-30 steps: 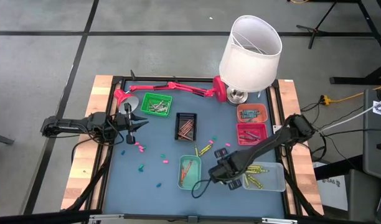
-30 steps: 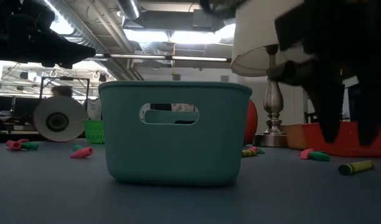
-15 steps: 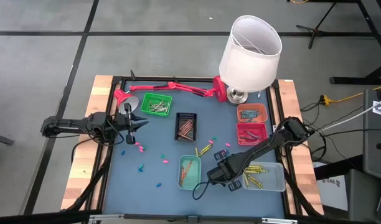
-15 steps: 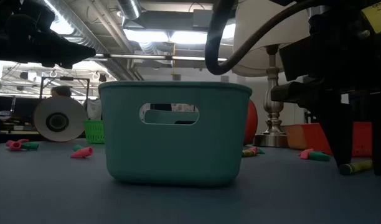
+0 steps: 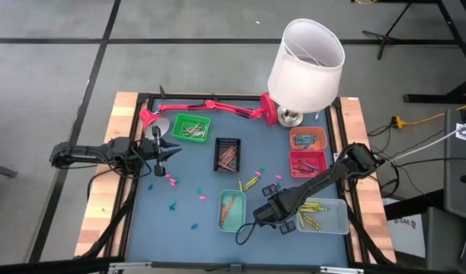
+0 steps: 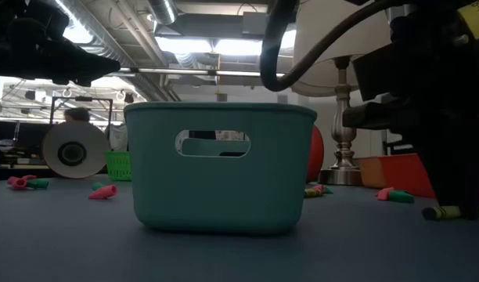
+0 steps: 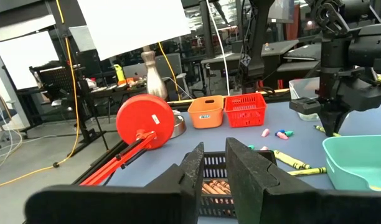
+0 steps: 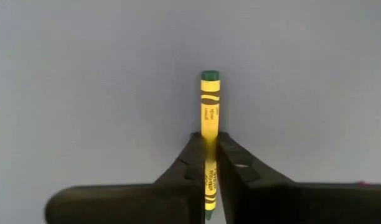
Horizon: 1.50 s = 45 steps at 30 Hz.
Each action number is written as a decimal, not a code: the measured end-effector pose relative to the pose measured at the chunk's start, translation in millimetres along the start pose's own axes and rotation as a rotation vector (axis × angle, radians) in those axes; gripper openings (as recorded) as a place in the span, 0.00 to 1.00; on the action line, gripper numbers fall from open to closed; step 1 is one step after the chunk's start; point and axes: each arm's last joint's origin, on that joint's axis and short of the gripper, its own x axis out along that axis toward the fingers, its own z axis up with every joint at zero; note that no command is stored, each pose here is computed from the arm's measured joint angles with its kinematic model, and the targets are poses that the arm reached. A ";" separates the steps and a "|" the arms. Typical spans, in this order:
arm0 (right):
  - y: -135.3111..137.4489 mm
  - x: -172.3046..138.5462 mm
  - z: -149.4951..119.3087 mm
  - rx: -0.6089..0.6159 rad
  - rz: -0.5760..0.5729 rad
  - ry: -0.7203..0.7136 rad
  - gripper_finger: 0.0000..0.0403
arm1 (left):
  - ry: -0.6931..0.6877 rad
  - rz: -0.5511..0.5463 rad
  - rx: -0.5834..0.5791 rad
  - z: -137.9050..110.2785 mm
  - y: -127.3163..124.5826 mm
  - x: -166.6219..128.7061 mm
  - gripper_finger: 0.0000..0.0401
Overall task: Sort crayons
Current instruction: Put the green crayon into the transparent bin
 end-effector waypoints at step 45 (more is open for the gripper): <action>79.9 -61.3 -62.2 0.232 -0.206 0.415 0.05 | 0.000 0.000 0.000 0.0 0.0 0.0 0.13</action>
